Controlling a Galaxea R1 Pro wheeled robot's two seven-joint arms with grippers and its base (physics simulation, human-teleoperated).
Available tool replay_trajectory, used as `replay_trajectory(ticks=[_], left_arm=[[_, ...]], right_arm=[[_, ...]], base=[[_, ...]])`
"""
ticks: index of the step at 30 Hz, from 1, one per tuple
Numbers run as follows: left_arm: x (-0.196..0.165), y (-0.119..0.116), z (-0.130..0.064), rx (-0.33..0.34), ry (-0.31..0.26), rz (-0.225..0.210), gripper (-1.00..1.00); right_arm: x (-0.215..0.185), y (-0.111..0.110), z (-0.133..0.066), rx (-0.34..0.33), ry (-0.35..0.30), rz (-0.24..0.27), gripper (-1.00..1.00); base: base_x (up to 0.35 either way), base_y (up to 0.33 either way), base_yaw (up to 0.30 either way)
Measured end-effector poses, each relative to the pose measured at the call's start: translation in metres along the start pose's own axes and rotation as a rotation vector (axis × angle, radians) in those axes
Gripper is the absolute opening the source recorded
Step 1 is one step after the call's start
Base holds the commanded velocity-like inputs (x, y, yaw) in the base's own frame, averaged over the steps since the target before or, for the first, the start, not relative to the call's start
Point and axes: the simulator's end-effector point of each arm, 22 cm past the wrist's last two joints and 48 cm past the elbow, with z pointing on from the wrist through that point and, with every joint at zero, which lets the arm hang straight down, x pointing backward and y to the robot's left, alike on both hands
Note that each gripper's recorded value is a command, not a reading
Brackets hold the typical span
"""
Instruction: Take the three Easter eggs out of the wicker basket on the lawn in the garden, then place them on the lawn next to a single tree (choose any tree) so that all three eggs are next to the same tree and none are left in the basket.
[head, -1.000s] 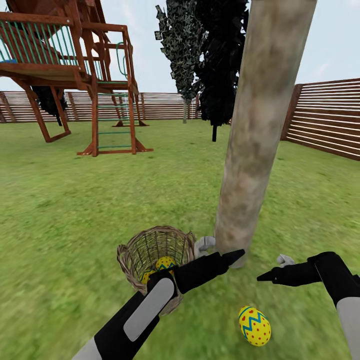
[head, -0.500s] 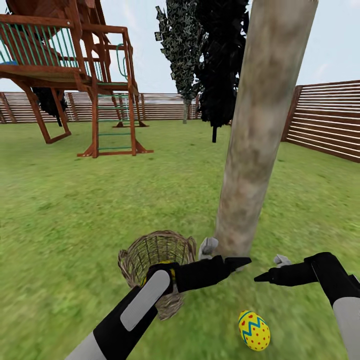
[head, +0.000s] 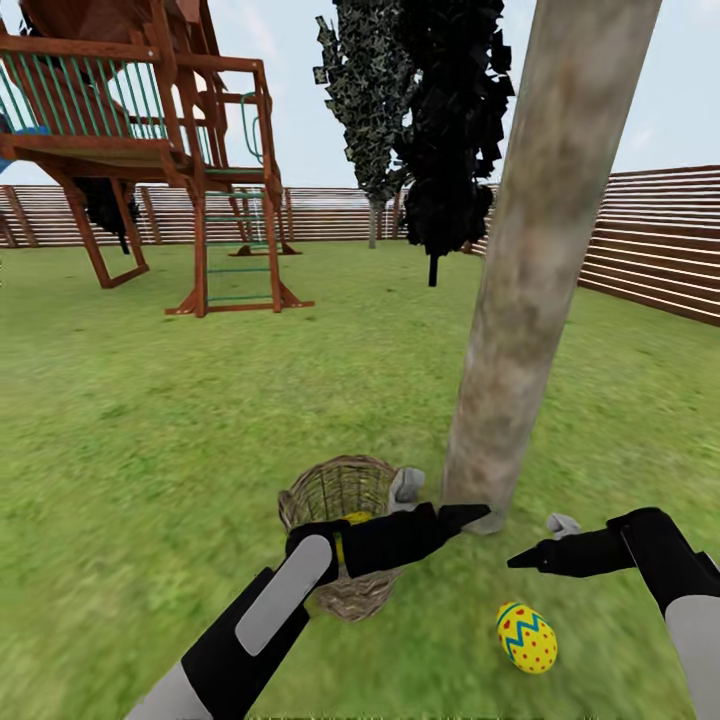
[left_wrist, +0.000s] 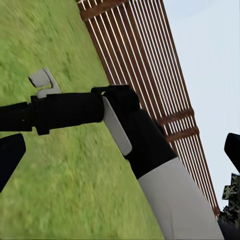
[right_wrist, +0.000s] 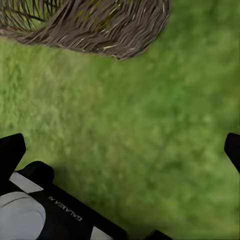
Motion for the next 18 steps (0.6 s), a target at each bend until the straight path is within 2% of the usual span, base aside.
replay_trajectory(ticks=[3, 7, 18], left_arm=[[-0.006, -0.005, -0.001, -0.001, -0.004, -0.001, 1.00], [-0.015, -0.008, -0.007, -0.010, -0.013, 0.011, 1.00], [-0.020, -0.019, -0.013, 0.025, -0.023, 0.025, 1.00]], right_arm=[[-0.004, 0.003, -0.005, 0.000, -0.001, 0.001, 1.00], [-0.009, 0.008, -0.013, 0.000, -0.003, 0.000, 1.00], [-0.013, 0.012, -0.020, 0.001, -0.011, -0.006, 1.00]], base=[[-0.185, 0.250, -0.065], [-0.119, 0.212, -0.215], [-0.008, 0.019, -0.250]])
